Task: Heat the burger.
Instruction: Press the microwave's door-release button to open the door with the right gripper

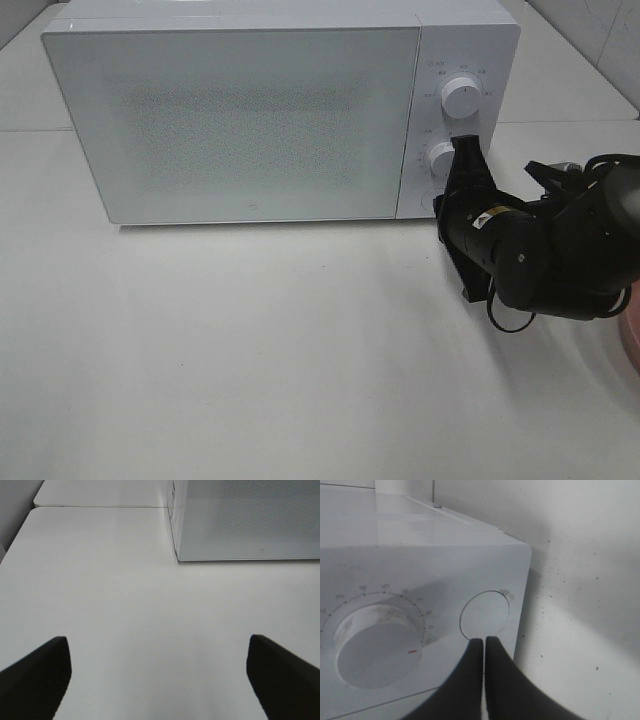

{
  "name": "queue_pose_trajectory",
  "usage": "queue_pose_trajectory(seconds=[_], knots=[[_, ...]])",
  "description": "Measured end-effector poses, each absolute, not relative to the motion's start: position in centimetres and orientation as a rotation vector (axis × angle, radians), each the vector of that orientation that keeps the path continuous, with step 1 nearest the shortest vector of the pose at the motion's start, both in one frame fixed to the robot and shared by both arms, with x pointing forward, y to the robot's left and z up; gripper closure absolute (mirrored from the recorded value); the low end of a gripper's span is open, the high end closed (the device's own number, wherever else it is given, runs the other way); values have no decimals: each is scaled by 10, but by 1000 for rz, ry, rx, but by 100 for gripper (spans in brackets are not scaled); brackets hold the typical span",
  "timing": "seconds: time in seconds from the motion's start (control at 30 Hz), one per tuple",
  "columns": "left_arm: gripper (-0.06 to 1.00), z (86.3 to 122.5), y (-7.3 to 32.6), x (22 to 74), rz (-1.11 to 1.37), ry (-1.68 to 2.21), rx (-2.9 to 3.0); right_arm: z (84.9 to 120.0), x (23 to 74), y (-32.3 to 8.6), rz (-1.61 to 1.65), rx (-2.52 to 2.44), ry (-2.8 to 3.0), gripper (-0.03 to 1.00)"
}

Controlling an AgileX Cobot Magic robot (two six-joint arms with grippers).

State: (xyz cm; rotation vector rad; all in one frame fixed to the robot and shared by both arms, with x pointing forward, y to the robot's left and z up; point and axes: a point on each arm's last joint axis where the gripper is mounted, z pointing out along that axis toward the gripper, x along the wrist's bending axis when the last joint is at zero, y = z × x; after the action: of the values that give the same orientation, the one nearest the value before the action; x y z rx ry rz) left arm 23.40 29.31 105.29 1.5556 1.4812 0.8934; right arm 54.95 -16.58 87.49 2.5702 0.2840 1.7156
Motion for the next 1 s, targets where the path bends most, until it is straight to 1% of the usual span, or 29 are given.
queue_pose_trajectory(seconds=[0.3,0.43,0.67,1.0], knots=[[7,1053,293,234,893,1481,1556,861,558,-161,1689,2580,291,97],[7,1053,293,234,893,1481,1556,860,563,-161,1698,2575,279,97],[7,1053,293,234,893,1481,1556,861,572,-175,1695,2555,221,97],[7,1053,293,234,893,1481,1556,856,576,-173,1699,2569,225,97]])
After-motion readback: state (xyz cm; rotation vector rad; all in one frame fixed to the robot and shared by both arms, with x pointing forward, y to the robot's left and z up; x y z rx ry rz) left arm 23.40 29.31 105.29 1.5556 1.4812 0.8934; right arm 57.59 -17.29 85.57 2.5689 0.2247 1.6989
